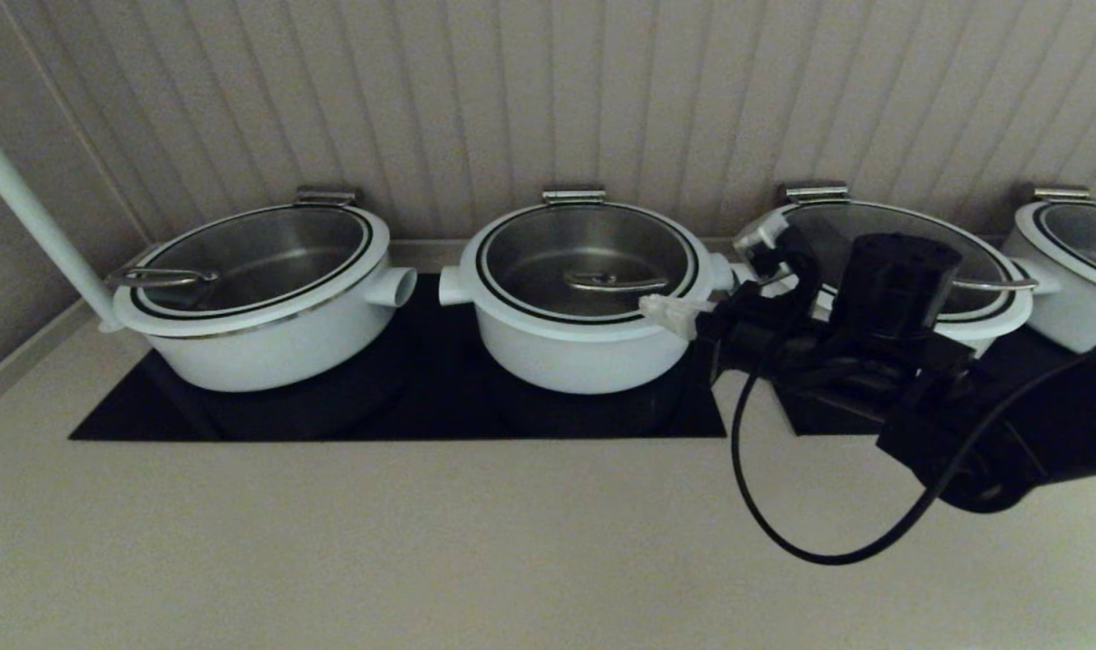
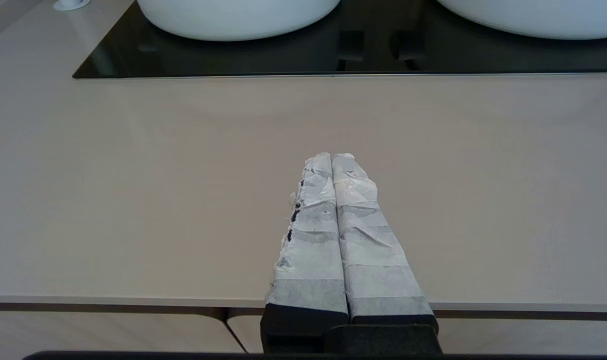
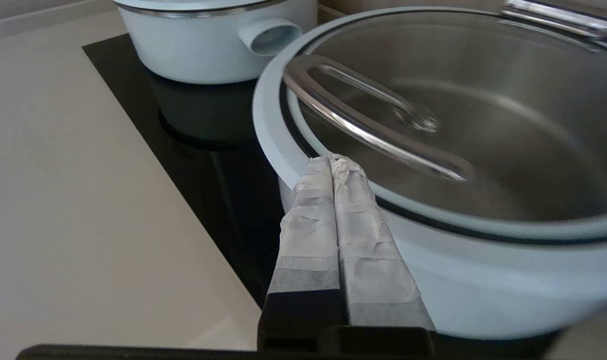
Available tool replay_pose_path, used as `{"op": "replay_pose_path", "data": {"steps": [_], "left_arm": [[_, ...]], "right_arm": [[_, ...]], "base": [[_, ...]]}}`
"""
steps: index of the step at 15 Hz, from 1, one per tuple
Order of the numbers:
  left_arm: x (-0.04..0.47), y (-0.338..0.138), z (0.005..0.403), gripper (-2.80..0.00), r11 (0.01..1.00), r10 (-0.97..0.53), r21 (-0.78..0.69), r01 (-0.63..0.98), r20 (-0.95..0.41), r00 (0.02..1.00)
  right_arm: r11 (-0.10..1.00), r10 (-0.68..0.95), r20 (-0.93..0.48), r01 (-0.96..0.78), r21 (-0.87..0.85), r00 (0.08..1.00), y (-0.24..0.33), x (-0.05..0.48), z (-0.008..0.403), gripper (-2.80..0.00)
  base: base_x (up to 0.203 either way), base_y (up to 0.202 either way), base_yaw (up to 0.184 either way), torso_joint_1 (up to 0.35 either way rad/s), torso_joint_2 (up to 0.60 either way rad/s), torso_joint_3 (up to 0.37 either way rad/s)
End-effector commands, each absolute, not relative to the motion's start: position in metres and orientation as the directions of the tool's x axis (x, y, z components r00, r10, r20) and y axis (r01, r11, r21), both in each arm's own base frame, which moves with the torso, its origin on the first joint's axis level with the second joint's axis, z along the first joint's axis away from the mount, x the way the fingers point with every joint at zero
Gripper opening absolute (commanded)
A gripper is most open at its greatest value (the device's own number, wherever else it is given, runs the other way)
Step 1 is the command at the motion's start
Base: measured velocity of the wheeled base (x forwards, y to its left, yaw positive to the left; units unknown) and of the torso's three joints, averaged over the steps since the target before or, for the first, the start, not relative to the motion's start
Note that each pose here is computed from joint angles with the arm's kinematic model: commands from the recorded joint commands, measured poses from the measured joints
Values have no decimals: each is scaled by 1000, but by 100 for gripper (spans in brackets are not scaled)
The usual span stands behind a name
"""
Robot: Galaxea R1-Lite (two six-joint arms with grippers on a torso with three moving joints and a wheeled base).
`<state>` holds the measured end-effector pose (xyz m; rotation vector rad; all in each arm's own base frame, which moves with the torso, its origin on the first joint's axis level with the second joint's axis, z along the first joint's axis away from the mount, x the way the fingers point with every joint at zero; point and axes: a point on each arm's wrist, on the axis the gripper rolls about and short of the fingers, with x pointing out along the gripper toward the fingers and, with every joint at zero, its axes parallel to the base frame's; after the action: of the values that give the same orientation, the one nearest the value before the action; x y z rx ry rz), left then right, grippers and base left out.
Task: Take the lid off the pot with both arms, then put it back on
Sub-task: Open the food pot lid a small opening with the right arm
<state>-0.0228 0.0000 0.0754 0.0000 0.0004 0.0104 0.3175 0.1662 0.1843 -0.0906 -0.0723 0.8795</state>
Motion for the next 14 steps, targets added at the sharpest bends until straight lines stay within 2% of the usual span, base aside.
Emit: {"op": "replay_pose_path", "data": {"steps": [1,6,9,14], "left_arm": [[-23,0,75,-280,1000,11,-1,-11,-1,1000],[-23,0,75,-280,1000,11,-1,-11,-1,1000],[-23,0,75,-280,1000,11,0,-11,-2,1000],[-23,0,75,-280,1000,11,0,-11,-2,1000]], "right_arm": [[631,774,32,-768,-112,632,177,324,182,-280],[630,775,23,-769,-108,631,184,329,175,-280],[661,748,18,-743,-106,664,185,333,169,-280],[707,707,115,-693,-137,698,192,348,181,-280]], "base": [[0,0,0,0,0,0],[0,0,0,0,0,0],[0,0,0,0,0,0],[0,0,0,0,0,0]]}}
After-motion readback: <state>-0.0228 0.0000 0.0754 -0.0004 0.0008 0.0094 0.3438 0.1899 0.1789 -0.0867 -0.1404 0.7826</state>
